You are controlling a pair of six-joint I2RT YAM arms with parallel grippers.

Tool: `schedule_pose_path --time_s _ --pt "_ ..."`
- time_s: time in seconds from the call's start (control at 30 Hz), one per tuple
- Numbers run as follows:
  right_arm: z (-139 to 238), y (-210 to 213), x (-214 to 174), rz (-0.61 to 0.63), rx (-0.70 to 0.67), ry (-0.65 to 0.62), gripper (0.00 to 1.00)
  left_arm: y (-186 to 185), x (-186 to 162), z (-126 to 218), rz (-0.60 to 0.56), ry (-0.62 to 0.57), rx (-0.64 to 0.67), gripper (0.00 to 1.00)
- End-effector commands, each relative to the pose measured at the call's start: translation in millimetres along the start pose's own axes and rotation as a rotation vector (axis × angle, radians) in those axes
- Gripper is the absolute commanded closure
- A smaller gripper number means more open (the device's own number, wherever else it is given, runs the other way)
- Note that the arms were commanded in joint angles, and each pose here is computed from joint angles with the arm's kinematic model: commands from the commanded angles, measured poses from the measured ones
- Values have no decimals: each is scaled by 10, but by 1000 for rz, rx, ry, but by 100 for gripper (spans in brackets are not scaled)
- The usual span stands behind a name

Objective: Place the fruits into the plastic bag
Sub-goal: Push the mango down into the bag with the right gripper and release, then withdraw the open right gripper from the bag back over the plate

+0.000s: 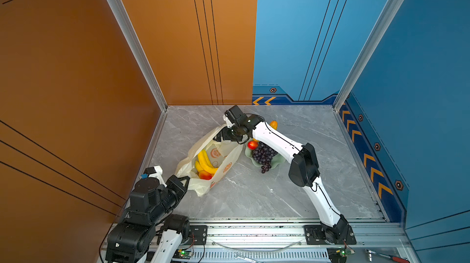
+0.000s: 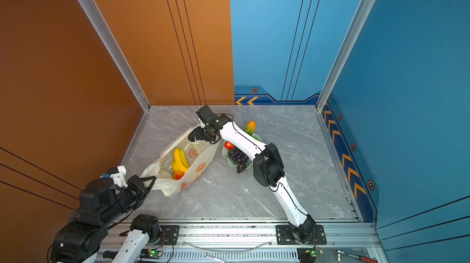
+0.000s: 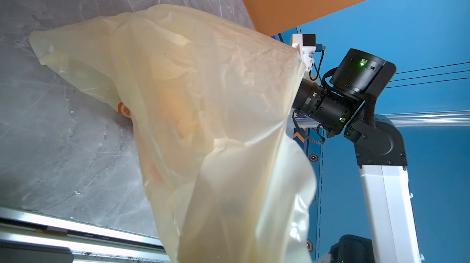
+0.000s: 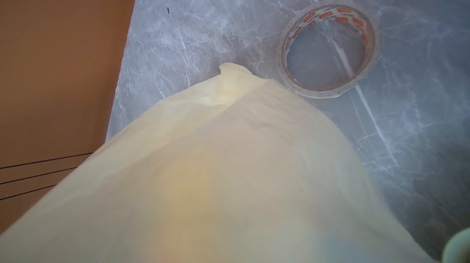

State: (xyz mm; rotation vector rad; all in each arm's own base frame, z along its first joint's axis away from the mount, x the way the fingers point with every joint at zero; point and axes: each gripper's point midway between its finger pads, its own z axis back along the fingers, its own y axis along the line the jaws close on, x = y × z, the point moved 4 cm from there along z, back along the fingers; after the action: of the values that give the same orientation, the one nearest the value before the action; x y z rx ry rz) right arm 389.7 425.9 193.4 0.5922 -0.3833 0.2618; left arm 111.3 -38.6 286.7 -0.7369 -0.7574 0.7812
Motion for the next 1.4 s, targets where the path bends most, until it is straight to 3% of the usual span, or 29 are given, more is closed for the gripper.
schedule_pose_path --time_s 0.0,0.13,0.27,0.4,0.53,0.63,0.9,1.0,1.17,1.37 --pt "693 236 137 40 52 -82 0 -133 50 1 0 -4 -35 100" --pt "1051 413 117 61 127 -108 0 -191 72 -25 -21 10 -27 100" --pt "1309 665 53 32 315 -96 0 -223 78 -91 -21 22 -36 100" --pt "1278 797 -28 -55 517 -43 0 -291 98 -133 -30 31 -53 100" --pt "1182 849 -157 -73 580 20 0 -339 118 -136 -46 33 -57 100" --pt "1360 987 -160 -7 590 -34 0 -348 114 -122 -50 34 -62 100" --pt "2393 1139 144 74 613 -313 0 -337 137 -74 -56 2 -67 100" --pt "2737 941 263 38 563 -414 0 -355 166 -27 -56 -24 -74 100" --pt "3071 142 428 -112 381 -523 0 -440 215 92 -68 -57 -95 100" --pt "2990 -935 231 -307 72 -481 0 -466 268 287 -101 -99 -60 100"
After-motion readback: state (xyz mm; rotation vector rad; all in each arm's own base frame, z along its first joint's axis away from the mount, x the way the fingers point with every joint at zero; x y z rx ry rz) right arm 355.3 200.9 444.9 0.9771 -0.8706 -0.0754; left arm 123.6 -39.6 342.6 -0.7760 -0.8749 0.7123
